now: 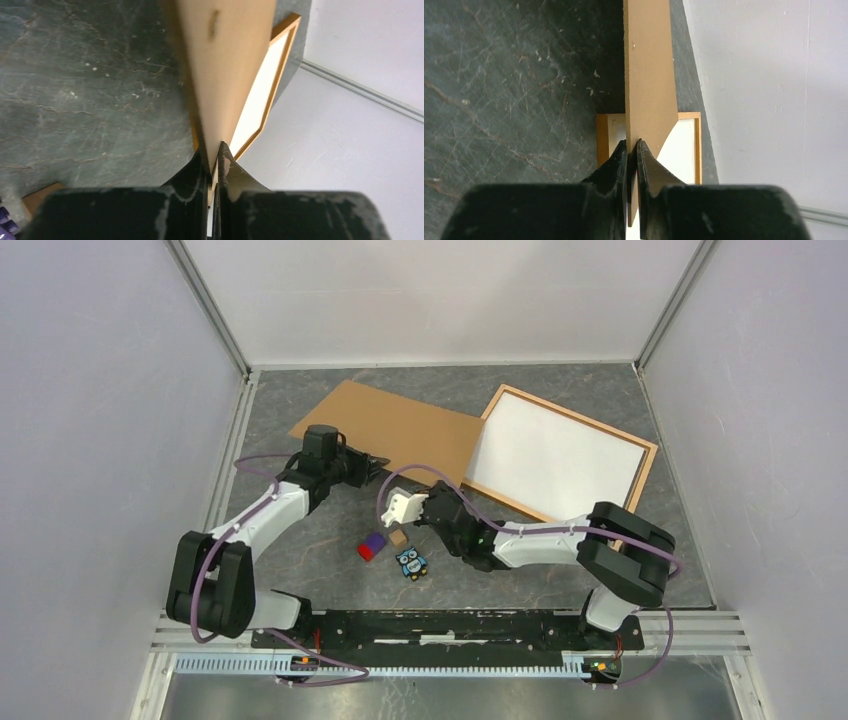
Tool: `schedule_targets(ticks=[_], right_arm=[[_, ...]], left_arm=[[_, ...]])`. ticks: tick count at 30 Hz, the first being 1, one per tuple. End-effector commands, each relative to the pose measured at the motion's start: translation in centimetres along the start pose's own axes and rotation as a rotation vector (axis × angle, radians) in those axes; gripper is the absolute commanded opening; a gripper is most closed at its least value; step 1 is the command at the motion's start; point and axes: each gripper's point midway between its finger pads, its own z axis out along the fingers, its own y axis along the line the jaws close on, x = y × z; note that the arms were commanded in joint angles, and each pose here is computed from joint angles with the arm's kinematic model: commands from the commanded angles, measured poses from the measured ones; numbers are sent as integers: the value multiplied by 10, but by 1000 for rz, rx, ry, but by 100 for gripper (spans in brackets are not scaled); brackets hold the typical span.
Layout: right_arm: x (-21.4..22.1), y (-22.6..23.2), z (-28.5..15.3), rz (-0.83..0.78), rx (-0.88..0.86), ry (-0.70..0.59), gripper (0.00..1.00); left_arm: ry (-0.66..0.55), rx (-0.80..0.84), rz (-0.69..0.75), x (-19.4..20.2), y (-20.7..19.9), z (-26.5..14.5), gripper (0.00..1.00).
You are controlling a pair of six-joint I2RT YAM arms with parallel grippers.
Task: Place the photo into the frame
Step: Pick up the photo frame item at the center of the board.
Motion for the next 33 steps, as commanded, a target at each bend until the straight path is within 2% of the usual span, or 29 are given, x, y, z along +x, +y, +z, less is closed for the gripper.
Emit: schedule_targets(ticks=[1, 3, 5, 6, 7, 8, 13, 16, 20, 26, 33], right_arm=[[-44, -22, -6, 202, 16, -148, 21], [-45, -30, -12, 219, 23, -153, 35], [-46, -42, -21, 263, 39, -157, 54], [-47, -49, -27, 299, 44, -157, 71], [-49, -54, -32, 323, 32, -153, 93], [-54, -60, -37, 341, 17, -156, 98], [-67, -70, -69, 349, -153, -133, 98], [-66, -74, -95, 372, -186, -228, 98], [-53, -84, -118, 437, -91, -390, 98], [-46, -98, -100, 514, -130, -495, 98], [-50, -120, -92, 431, -81, -635, 98]], left_arm=[[-64, 61, 70, -11, -30, -19, 5], [-62, 65, 76, -14, -37, -31, 2], [-65, 59, 70, -19, -41, -45, 2], [-71, 61, 67, -23, -44, -52, 2], [-81, 62, 58, -28, -46, -60, 2], [-89, 67, 52, -32, -50, -69, 2], [-117, 81, 46, -46, -73, -111, 2], [-96, 99, 40, -45, -86, -129, 2], [-64, 150, 48, -36, -103, -153, 2], [-20, 204, 62, -18, -117, -187, 2], [-20, 204, 76, -7, -119, -216, 2]])
